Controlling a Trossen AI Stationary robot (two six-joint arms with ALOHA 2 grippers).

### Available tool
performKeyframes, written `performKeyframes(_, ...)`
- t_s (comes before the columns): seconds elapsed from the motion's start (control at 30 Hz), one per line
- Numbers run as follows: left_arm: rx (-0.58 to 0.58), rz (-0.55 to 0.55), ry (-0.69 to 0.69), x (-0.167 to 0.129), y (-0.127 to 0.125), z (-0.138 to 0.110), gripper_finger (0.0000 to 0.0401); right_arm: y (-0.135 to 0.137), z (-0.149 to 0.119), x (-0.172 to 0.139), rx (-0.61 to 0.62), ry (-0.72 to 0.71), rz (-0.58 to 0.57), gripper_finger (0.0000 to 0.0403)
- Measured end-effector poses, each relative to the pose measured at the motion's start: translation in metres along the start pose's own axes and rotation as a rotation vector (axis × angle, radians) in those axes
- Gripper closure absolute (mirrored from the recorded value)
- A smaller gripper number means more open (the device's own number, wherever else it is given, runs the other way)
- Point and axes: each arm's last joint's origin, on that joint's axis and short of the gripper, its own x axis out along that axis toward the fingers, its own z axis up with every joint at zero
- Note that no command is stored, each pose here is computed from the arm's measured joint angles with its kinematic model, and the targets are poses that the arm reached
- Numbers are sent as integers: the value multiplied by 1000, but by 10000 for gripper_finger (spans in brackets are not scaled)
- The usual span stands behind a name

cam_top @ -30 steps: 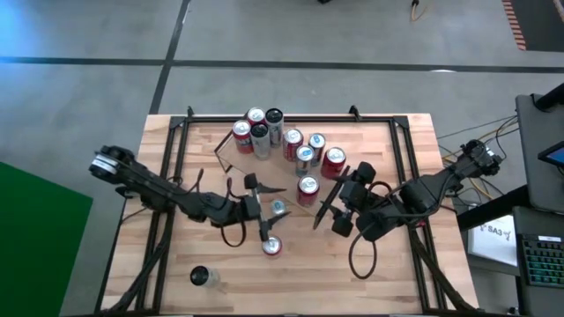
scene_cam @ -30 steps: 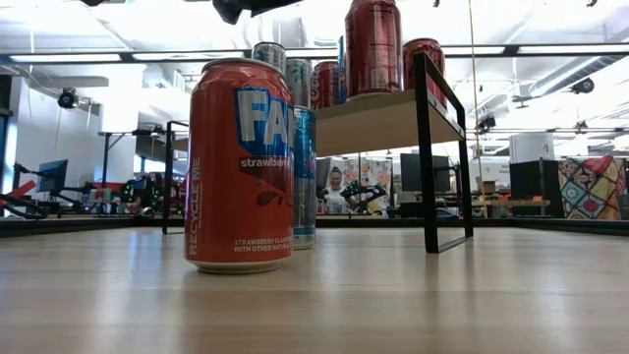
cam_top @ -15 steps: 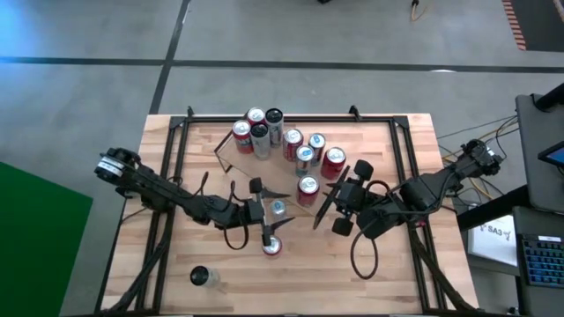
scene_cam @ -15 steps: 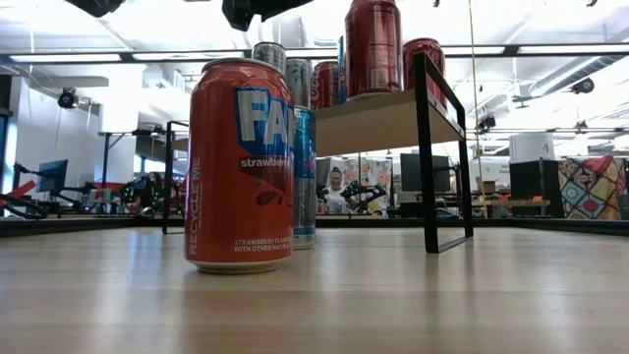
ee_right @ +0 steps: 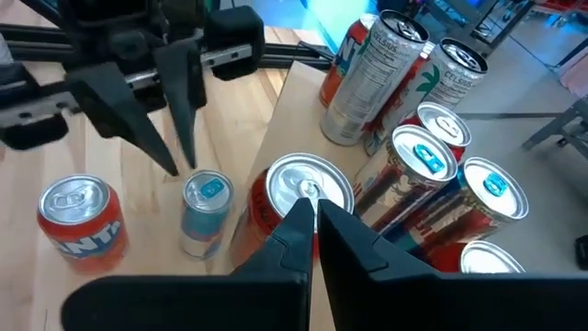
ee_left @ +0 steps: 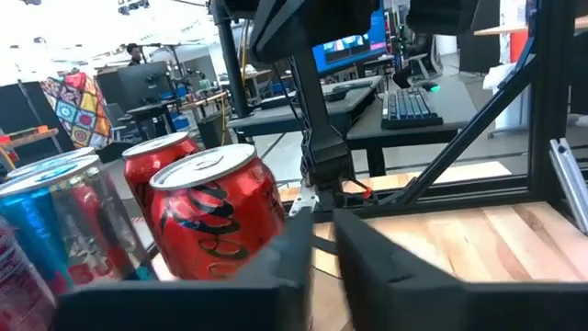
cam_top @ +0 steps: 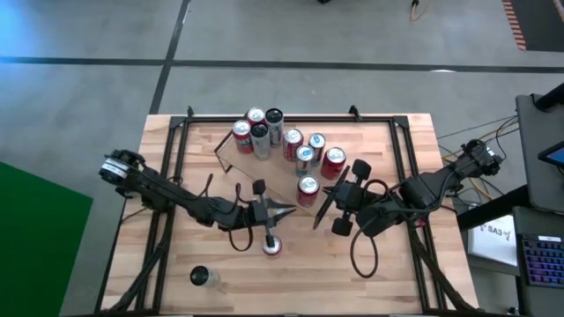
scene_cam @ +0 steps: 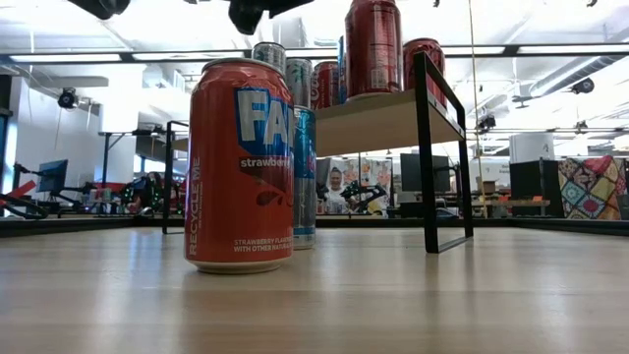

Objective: Place canned beverage on shelf
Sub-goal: Put the red/black soda can on the shelf, align with the other red/black soda can

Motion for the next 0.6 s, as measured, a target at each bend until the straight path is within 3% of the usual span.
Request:
performKeyframes(0.07,10,0,3,5,-4,-2,390,-2,3,-1,10,-3,3,394)
performKeyframes(0.27,53,23,40,20,-13,-7,398,-8,12,2,70,13,70,394)
performKeyframes(0.47,73,15,59,23,-17,-6,400,-8,12,7,52,40,106,394)
performKeyframes(0.6,89,85,79,22,-15,-6,401,-8,11,16,8,47,87,394)
